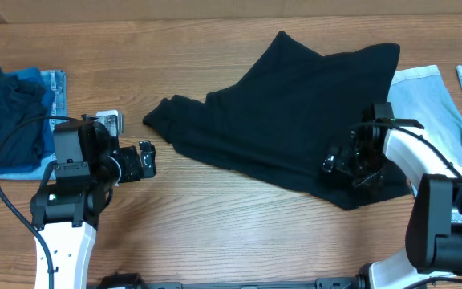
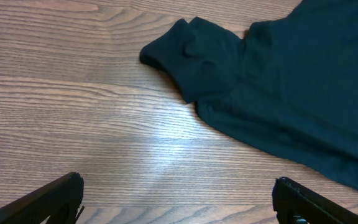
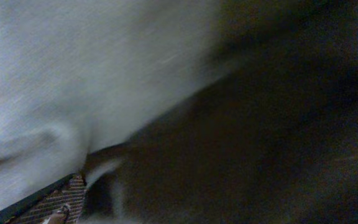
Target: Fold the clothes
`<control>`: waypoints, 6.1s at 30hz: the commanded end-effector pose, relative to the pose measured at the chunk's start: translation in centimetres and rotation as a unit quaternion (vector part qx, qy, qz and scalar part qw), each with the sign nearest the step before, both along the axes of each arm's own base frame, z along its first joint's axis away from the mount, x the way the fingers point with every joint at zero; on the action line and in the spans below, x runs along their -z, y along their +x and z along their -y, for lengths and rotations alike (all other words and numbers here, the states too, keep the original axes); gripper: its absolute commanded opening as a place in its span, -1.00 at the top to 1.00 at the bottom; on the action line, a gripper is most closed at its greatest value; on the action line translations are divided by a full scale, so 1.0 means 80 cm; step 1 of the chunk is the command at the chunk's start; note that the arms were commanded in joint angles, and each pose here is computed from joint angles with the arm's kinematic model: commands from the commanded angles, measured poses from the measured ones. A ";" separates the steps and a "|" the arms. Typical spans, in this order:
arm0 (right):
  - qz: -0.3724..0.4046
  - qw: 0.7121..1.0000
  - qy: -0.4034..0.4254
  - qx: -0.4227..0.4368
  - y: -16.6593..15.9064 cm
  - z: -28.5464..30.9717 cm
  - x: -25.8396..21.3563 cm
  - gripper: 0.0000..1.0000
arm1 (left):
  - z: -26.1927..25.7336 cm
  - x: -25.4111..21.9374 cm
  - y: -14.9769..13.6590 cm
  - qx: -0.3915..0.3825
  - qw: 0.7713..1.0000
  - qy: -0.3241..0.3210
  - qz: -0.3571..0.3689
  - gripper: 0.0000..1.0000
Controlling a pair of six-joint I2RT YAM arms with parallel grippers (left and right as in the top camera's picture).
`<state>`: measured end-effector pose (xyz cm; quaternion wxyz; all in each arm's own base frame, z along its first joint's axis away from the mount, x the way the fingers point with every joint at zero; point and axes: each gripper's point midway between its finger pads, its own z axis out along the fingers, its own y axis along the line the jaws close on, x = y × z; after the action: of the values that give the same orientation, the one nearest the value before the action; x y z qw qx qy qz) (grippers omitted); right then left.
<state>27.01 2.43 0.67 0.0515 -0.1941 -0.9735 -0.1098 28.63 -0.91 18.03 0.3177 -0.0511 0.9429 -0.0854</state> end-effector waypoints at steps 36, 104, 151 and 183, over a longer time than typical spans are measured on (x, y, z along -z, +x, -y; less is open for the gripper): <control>-0.017 0.998 0.015 -0.061 -0.032 -0.142 0.011 -0.86 | 0.005 -0.012 0.005 0.008 1.000 -0.004 0.010 -1.00; 0.144 0.987 -0.025 -0.064 0.046 -0.051 -0.125 -1.00 | 0.112 0.203 0.153 -0.029 0.988 -0.135 -0.075 0.69; 0.139 0.988 -0.022 -0.065 0.043 -0.052 -0.125 -1.00 | 0.029 0.013 0.280 -0.038 0.997 0.005 0.070 -0.32; 0.153 0.984 -0.023 -0.082 0.049 -0.053 -0.126 -1.00 | 0.133 0.252 0.117 0.009 0.964 -0.147 -0.221 -0.30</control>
<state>30.49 6.59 9.94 -0.0813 -0.0981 -0.9860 -0.1071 39.83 -10.78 0.97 0.1484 -0.0852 0.9655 -0.1964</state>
